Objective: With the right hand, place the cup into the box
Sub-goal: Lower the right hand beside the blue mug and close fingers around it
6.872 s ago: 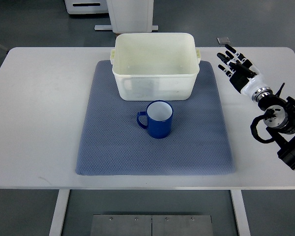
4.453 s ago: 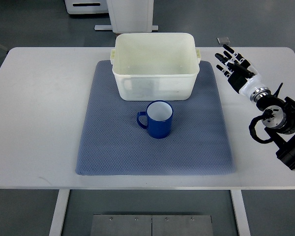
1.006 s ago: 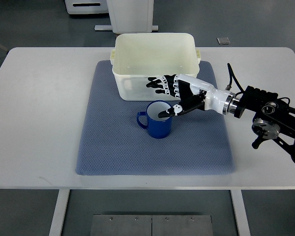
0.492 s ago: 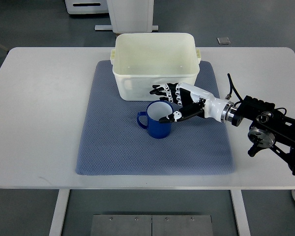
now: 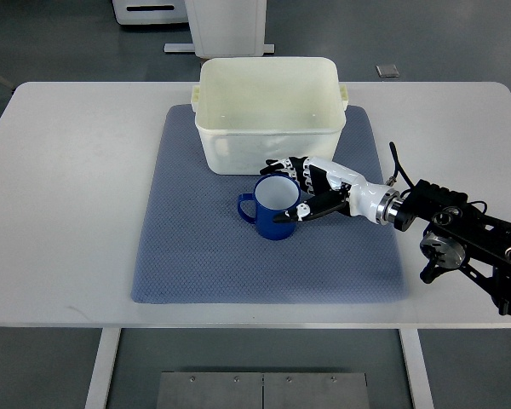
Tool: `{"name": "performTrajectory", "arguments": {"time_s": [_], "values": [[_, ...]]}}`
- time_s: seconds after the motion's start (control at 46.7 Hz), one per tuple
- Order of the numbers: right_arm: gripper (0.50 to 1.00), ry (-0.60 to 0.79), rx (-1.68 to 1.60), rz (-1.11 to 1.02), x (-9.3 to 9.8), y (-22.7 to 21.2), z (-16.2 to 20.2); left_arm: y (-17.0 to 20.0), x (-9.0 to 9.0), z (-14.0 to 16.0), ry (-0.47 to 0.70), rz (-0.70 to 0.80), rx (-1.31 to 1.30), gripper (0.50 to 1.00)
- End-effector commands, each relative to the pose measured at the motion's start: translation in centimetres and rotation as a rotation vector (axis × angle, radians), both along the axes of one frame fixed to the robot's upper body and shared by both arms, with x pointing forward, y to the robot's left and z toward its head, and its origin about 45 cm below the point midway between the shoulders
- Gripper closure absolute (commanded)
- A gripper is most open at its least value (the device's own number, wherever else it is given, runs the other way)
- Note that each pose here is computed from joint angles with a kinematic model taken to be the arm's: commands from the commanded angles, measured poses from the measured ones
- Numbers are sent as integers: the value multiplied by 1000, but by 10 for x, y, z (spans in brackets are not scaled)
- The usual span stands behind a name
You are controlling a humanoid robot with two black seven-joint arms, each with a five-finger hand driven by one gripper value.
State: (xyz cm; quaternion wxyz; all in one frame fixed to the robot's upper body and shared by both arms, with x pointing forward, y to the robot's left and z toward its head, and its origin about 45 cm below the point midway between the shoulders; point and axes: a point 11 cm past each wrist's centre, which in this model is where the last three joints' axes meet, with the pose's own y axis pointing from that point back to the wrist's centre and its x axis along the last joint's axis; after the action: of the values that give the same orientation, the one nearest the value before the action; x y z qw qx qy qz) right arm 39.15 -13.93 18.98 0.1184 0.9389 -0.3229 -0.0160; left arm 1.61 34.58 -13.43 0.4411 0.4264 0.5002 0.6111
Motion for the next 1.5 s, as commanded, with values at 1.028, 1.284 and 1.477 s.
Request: {"name": "performTrajectory", "arguments": {"time_s": [1.028,1.284,1.477], "values": [[505,12,-6,-21,5,1,-5,0,0,0,0,0,0,500],[505,36,-11,-35,4,2,-18,0,0,0,0,-1,0,500],[525,40,-4,-31,2,7,-20,0,0,0,0,-1,0,500]]}}
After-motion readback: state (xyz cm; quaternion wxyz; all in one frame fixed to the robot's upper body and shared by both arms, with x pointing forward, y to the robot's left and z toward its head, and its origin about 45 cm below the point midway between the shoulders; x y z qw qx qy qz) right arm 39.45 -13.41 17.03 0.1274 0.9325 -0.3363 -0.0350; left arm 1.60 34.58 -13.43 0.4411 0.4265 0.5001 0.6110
